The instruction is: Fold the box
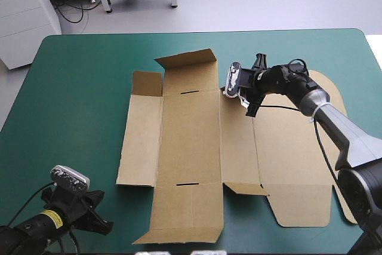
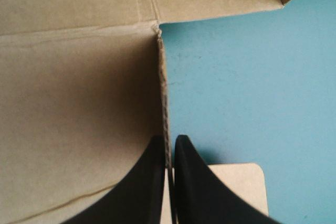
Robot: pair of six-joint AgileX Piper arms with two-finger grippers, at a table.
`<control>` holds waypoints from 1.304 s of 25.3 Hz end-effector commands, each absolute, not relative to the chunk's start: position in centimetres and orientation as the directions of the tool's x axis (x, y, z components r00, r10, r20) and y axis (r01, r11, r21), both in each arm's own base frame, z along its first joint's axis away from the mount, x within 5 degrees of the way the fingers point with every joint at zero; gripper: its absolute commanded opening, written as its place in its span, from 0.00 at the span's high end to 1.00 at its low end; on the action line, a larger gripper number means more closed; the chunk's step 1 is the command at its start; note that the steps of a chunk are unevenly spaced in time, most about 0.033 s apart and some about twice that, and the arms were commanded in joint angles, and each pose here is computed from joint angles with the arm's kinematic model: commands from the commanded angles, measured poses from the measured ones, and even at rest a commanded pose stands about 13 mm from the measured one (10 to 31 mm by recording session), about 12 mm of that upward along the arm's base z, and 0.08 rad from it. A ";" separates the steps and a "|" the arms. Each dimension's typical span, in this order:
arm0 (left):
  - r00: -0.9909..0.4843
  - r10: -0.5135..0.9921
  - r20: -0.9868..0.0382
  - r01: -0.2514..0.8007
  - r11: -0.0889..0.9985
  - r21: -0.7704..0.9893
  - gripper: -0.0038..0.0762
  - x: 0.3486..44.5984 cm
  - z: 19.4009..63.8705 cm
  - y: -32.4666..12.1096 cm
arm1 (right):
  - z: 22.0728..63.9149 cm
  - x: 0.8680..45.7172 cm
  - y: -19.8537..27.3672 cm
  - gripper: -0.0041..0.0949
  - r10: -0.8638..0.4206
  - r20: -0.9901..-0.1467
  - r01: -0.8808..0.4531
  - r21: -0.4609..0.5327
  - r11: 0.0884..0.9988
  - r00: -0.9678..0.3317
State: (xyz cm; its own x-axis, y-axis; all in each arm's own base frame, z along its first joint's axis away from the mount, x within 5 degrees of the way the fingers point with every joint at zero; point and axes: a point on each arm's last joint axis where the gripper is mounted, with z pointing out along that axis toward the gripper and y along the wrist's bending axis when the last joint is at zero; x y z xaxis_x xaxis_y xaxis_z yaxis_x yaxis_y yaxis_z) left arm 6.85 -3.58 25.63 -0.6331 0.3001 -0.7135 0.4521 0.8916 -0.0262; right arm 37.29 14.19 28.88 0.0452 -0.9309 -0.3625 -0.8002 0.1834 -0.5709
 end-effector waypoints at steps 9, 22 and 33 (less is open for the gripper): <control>-0.586 0.275 -0.763 0.457 0.889 -0.030 0.99 7.3 26.8 -3.9 | 32.5 36.7 13.9 0.26 -0.910 -0.410 -0.735 -0.635 0.237 0.060; -0.586 0.275 -0.763 0.457 0.889 -0.030 0.99 7.3 26.8 -3.9 | 36.9 33.8 11.7 0.78 -0.703 -0.643 -0.584 -0.456 0.671 -0.305; -0.586 0.275 -0.762 0.457 0.889 -0.030 0.99 7.3 26.8 -3.9 | 39.1 28.6 7.8 0.96 -0.431 -0.635 -0.314 -0.296 0.902 -0.641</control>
State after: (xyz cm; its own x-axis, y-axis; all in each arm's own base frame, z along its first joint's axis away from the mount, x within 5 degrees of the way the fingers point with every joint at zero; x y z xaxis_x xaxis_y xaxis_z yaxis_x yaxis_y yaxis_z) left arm 6.85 -3.58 25.64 -0.6299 0.3064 -0.7137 0.4566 0.8894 -0.0211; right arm 30.30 8.95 36.60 -0.6830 -0.4729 -0.5566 -0.3783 0.8809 -0.2843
